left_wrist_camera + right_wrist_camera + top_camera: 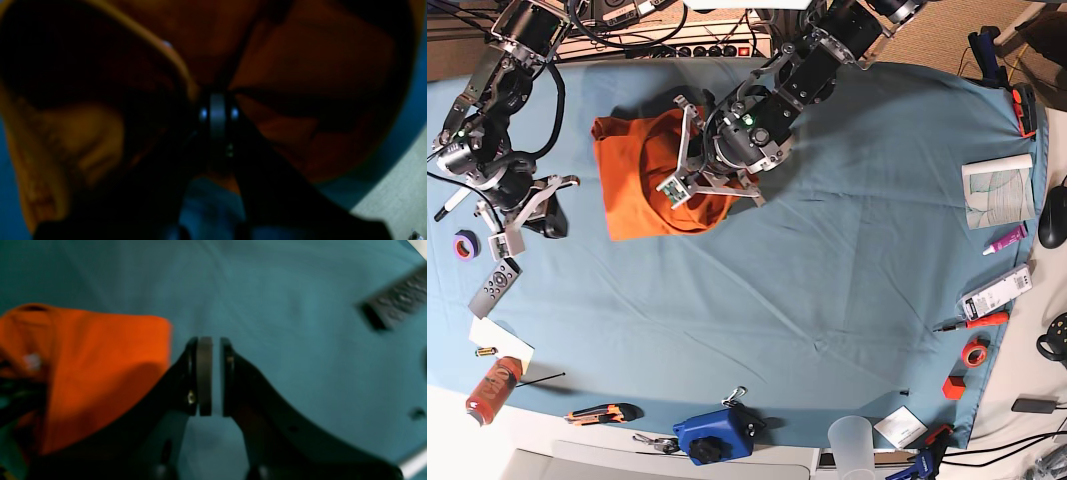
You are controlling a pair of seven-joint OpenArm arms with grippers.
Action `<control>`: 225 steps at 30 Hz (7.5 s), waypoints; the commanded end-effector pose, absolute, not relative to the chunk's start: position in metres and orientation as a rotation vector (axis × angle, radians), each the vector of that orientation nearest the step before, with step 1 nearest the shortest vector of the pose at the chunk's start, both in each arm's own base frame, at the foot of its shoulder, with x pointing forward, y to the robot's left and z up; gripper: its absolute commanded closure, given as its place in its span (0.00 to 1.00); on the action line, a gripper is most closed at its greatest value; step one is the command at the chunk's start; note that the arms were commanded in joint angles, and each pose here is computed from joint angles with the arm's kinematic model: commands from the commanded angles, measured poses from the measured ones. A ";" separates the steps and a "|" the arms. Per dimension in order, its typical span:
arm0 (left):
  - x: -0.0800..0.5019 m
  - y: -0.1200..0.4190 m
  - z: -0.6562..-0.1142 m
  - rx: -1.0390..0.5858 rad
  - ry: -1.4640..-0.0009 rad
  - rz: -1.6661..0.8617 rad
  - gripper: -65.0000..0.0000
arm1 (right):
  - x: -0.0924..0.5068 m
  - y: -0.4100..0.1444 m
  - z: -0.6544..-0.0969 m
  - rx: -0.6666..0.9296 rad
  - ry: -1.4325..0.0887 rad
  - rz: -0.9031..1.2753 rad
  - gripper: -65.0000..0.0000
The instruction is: Layout the t-shirt on the table in an organized manner, then fold the t-shirt properly
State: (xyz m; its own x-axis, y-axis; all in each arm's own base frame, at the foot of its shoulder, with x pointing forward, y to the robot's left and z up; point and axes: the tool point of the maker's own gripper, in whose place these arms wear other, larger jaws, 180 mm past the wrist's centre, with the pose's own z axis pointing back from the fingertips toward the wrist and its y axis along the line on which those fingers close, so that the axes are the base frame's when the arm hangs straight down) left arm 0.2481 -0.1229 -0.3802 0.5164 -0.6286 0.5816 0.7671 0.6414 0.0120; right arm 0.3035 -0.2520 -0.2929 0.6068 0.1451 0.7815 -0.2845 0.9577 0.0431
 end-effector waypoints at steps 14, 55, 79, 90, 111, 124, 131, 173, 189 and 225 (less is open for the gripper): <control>0.255 -0.094 -0.334 -0.139 -0.676 -0.695 1.00 | 0.298 -0.158 -0.310 0.367 -0.768 0.514 0.93; 0.312 -0.025 -0.324 -0.082 -0.769 -0.446 0.99 | 0.284 -0.145 -0.343 0.283 -0.714 0.594 0.93; 0.281 -0.077 -0.311 -0.515 -0.718 -0.401 0.47 | 0.306 -0.249 -0.311 0.067 -0.757 0.245 0.69; 0.288 -0.043 -0.331 -0.735 -0.650 -0.180 0.47 | 0.264 -0.250 -0.345 0.088 -0.673 0.247 0.69; 0.264 -0.090 -0.368 -0.972 -0.456 -0.155 0.47 | 0.266 -0.185 -0.363 0.187 -0.642 0.405 0.69; 0.261 -0.095 -0.369 -0.991 -0.424 -0.127 1.00 | 0.275 -0.189 -0.358 0.153 -0.690 0.406 0.69; 0.259 -0.090 -0.355 -0.977 -0.443 -0.214 1.00 | 0.301 -0.250 -0.320 0.019 -0.821 0.259 0.69; 0.372 -0.049 -0.336 0.020 -0.697 -1.445 1.00 | 0.300 -0.283 -0.304 -0.016 -0.856 0.159 0.69; 0.438 -0.015 -0.290 0.283 -0.949 -0.980 0.56 | 0.299 -0.283 -0.306 -0.016 -0.848 0.160 0.69; 0.292 0.150 -0.294 0.129 -0.902 -0.232 1.00 | 0.290 -0.225 -0.296 0.296 -0.876 0.290 1.00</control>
State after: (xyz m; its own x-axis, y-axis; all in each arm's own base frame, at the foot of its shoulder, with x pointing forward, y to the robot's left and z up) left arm 0.2860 0.1491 -0.3068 0.6355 -0.2513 0.7301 0.1549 0.9678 0.1982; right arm 0.2830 -0.2244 -0.3106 0.6479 0.1272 0.7510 -0.3536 0.9235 0.1486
